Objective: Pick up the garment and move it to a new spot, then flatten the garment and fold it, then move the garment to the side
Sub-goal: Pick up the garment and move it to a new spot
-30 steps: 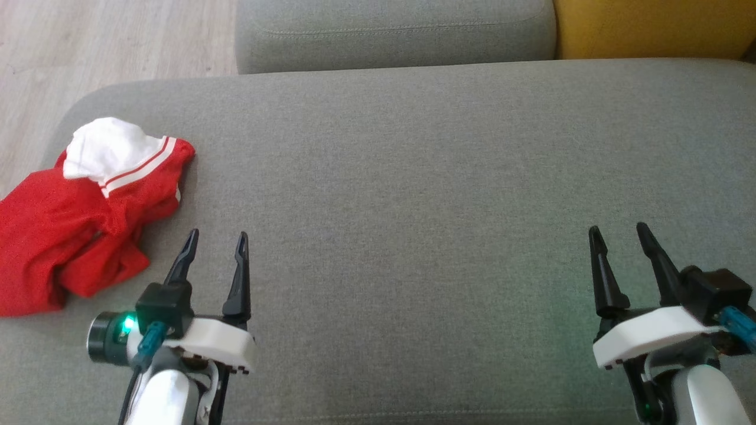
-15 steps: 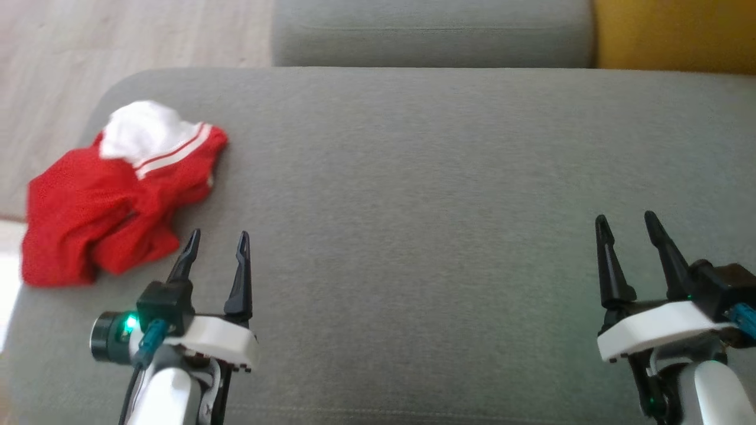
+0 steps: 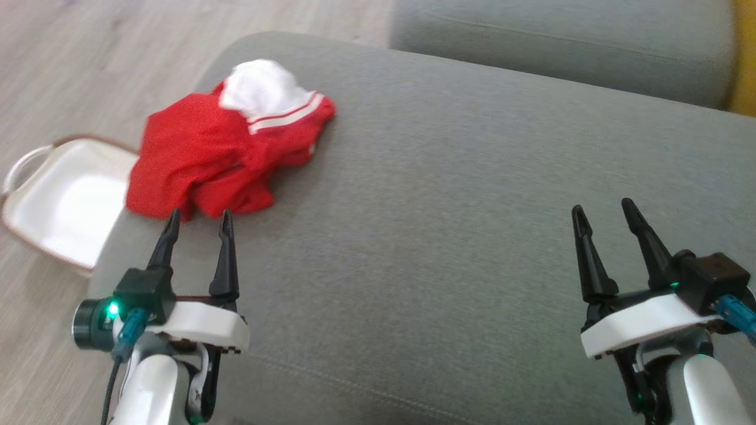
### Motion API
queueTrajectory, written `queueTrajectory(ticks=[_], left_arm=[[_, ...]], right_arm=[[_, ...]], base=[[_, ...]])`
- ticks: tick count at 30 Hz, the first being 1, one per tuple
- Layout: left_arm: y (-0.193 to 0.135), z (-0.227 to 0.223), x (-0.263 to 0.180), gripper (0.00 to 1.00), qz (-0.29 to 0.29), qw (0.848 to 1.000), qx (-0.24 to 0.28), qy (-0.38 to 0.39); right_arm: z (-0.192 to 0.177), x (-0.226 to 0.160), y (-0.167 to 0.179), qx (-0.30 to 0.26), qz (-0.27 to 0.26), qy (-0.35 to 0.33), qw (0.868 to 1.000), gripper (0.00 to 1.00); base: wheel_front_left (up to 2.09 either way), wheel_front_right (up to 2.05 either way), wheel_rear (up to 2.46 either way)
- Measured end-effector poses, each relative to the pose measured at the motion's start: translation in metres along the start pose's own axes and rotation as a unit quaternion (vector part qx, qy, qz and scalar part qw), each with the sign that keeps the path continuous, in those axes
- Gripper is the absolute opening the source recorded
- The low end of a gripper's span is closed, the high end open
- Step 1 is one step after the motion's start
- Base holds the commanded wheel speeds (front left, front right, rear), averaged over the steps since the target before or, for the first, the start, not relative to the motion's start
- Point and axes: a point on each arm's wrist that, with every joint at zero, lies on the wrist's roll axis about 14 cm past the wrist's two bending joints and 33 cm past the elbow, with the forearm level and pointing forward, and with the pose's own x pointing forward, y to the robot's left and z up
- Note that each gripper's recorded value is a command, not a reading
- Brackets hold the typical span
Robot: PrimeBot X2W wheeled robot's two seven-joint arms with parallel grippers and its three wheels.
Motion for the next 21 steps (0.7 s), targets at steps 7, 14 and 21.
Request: queueTrajectory(ticks=[7, 14, 21], left_arm=[[0.034, 0.002, -0.014, 1.00, 0.052, 0.999, 0.007, 0.001], [0.035, 0.003, -0.012, 1.00, 0.061, 0.998, 0.005, 0.000], [0.014, 0.011, 0.022, 1.00, 0.025, 1.000, 0.006, -0.013]], right_arm=[[-0.007, 0.017, 0.028, 0.004, 0.046, 0.012, 0.999, 1.00], [-0.014, 0.021, 0.030, 0.007, 0.052, 0.024, 0.998, 1.00], [-0.019, 0.032, 0.016, 0.007, 0.046, 0.033, 0.998, 1.00]], base=[[0.00, 0.00, 0.00], [0.00, 0.00, 0.00], [0.00, 0.00, 0.00]])
